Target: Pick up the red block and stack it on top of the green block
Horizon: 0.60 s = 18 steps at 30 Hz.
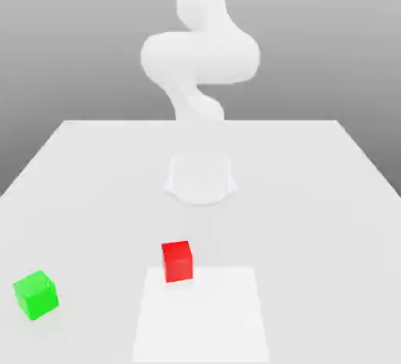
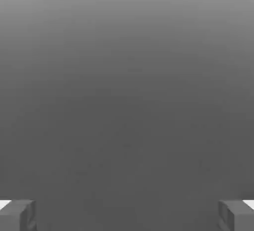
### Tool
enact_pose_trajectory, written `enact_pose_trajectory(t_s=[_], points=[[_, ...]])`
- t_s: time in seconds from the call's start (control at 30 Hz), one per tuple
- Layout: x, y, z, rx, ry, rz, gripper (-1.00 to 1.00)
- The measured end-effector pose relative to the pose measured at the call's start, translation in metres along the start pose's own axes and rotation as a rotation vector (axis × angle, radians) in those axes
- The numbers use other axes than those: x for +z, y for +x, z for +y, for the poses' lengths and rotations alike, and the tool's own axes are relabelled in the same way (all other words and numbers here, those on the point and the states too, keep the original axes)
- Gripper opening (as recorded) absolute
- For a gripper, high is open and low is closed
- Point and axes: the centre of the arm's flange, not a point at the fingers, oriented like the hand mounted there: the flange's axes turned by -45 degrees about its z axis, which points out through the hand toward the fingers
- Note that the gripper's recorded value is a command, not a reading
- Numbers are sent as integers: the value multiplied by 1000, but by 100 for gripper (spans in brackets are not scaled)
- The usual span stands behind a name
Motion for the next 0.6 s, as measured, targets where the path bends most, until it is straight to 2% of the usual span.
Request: enact_pose_trajectory(t_s=[0.3, 0.6], points=[[193, -122, 13, -118, -6, -336, 0], [304, -331, 31, -182, 88, -693, 0]])
